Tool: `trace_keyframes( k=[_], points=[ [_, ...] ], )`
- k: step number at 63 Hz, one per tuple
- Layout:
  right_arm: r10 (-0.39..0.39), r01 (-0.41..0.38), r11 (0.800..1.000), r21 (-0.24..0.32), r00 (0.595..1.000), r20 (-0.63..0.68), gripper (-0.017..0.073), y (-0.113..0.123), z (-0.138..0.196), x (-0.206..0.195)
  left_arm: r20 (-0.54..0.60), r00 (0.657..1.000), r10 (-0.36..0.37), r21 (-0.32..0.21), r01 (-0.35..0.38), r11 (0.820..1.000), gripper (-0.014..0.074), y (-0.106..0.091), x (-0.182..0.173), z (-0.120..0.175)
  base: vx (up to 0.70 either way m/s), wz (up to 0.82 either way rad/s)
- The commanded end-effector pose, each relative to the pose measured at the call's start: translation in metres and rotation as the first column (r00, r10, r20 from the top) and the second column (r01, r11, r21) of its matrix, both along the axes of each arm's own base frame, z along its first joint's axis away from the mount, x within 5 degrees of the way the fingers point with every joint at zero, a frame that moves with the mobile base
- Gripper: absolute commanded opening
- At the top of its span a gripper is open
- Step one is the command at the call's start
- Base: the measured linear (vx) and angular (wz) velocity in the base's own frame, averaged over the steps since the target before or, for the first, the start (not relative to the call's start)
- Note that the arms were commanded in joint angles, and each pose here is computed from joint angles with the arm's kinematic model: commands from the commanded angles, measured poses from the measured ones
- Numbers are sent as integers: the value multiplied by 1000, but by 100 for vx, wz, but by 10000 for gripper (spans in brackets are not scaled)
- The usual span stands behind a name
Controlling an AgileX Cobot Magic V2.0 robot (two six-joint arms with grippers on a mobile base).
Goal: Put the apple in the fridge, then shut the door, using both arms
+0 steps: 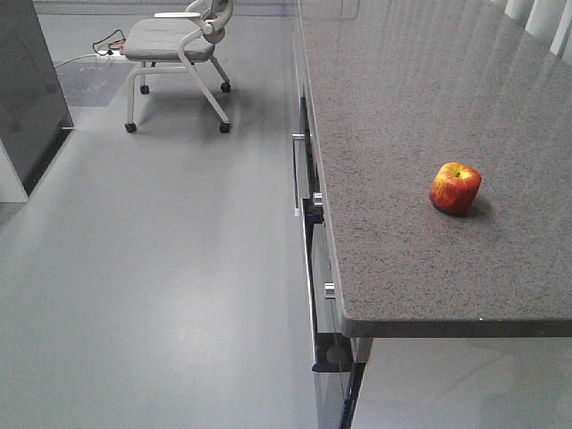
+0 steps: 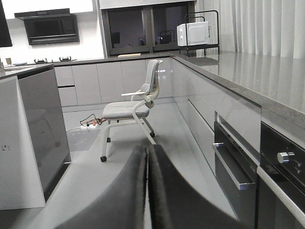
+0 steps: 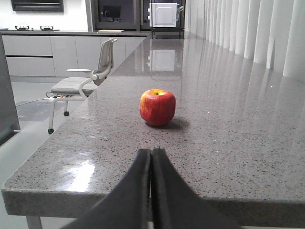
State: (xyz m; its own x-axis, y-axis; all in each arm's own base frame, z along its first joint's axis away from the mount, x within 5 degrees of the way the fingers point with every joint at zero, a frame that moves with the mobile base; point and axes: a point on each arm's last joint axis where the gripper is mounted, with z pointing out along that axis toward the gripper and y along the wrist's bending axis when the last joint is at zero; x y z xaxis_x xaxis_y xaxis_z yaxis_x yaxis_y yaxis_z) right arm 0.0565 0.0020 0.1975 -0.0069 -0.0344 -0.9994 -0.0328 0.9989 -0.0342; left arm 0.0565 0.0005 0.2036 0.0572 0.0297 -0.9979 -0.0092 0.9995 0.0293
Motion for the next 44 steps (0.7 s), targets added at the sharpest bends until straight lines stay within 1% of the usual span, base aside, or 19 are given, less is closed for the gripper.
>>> trace_keyframes(
  k=[1,24,27,29,31,34,39,44],
  points=[
    [-9,9,1000,-3,997,73,-4,-1,3,-1,63,998,-11,-11,12,1000,-6,-1,-1,0,0,0],
    [-9,10,1000,-3,997,75,-4,-1,3,-1,63,998,-11,-11,12,1000,-6,-1,-1,0,0,0],
    [-10,12,1000,-15,995,101,-4,-1,5,-1,63,998,-11,-11,12,1000,-6,-1,-1,0,0,0],
    [-11,12,1000,-5,992,127,-4,-1,8,-1,63,998,-11,-11,12,1000,-6,-1,-1,0,0,0],
    [-13,10,1000,19,989,146,-4,-1,12,-2,63,998,-11,-11,12,1000,-6,-1,-1,0,0,0],
    [-13,8,1000,30,986,169,-4,-1,21,-3,63,998,-11,-11,12,1000,-6,-1,-1,0,0,0],
    [-12,7,1000,24,979,205,-4,-1,42,-6,63,998,-11,-11,12,1000,-6,-1,-1,0,0,0],
    [-10,6,1000,20,977,215,-4,-1,65,-8,63,998,-11,-11,12,1000,-6,-1,-1,0,0,0]
  ],
)
